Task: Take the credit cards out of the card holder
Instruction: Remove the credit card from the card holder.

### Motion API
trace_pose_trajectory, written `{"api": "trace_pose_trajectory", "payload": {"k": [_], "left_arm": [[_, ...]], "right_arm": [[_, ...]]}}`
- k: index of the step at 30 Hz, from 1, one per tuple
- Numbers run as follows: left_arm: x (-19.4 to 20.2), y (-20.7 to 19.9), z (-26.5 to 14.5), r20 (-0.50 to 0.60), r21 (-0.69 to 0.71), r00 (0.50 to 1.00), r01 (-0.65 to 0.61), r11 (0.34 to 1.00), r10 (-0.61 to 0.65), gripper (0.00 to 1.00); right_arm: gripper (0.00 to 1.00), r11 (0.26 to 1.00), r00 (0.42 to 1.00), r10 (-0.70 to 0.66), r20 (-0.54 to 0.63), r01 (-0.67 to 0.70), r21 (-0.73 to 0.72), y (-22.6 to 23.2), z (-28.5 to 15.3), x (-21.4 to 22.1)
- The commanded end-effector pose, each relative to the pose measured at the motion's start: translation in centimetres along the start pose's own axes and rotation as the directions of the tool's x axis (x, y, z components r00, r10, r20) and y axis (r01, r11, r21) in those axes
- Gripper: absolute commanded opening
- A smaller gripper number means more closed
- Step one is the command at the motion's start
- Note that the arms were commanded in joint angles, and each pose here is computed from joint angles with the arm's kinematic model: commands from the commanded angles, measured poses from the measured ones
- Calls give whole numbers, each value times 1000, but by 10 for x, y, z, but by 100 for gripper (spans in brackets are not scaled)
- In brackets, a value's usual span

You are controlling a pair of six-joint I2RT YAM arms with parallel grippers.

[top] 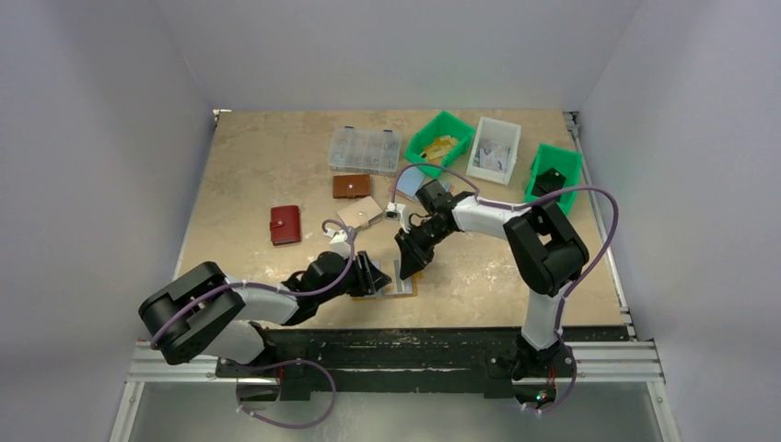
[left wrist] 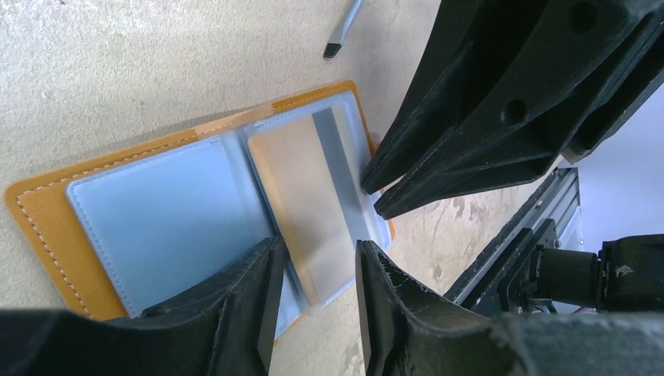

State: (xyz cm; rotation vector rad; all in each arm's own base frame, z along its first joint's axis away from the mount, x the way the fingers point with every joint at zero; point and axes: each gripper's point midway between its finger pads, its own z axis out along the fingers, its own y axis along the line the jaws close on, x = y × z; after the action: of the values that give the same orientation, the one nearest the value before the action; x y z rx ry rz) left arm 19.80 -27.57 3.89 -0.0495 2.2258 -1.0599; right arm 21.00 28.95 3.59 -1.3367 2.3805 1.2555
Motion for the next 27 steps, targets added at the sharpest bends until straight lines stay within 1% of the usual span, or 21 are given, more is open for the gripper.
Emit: {"api": "trace_pose_trajectory", "payload": {"k": [1, 4, 9, 10, 11, 12, 13, 16, 19, 23, 27], "left_arm": [[-16, -23, 6, 36, 66, 999, 1, 998, -3, 41], [-17, -16, 6, 40, 25, 999, -1, 1000, 0, 40], [-21, -20, -2, 48, 30, 999, -20, 999, 18, 40], [-25, -17, -3, 68, 13, 997, -21, 1000, 20, 40], [-28, -18, -4, 77, 8, 997, -23, 1000, 22, 36], [-32, -15, -7, 94, -12, 995, -27, 1000, 28, 26], [-32, -14, -7, 97, -18, 995, -27, 999, 29, 23], [-32, -14, -8, 97, -18, 995, -29, 999, 31, 18], [-31, -16, -7, 92, -10, 995, -36, 999, 37, 15], [-31, -18, -6, 89, 5, 995, -41, 999, 40, 12], [-28, -18, -2, 78, 13, 996, -39, 999, 38, 11]], "right_arm": [[26, 996, 1000, -5, 27, 8, -87, 11, 9, -12], [27, 996, 999, -20, 35, 23, -91, 14, 6, -16], [28, 994, 997, -56, 54, 61, -90, 19, -5, -24], [28, 994, 996, -62, 63, 67, -88, 20, -8, -26], [29, 994, 995, -65, 74, 71, -82, 19, -13, -28], [30, 995, 993, -74, 94, 80, -63, 19, -19, -31], [31, 996, 993, -71, 95, 76, -55, 17, -20, -31], [32, 997, 995, -59, 85, 62, -40, 13, -18, -29], [33, 999, 996, -45, 80, 46, -14, 7, -18, -28], [38, 1000, 996, -28, 88, 26, 18, 1, -19, -28], [40, 1000, 996, -7, 85, 5, 16, -2, -18, -26]]}}
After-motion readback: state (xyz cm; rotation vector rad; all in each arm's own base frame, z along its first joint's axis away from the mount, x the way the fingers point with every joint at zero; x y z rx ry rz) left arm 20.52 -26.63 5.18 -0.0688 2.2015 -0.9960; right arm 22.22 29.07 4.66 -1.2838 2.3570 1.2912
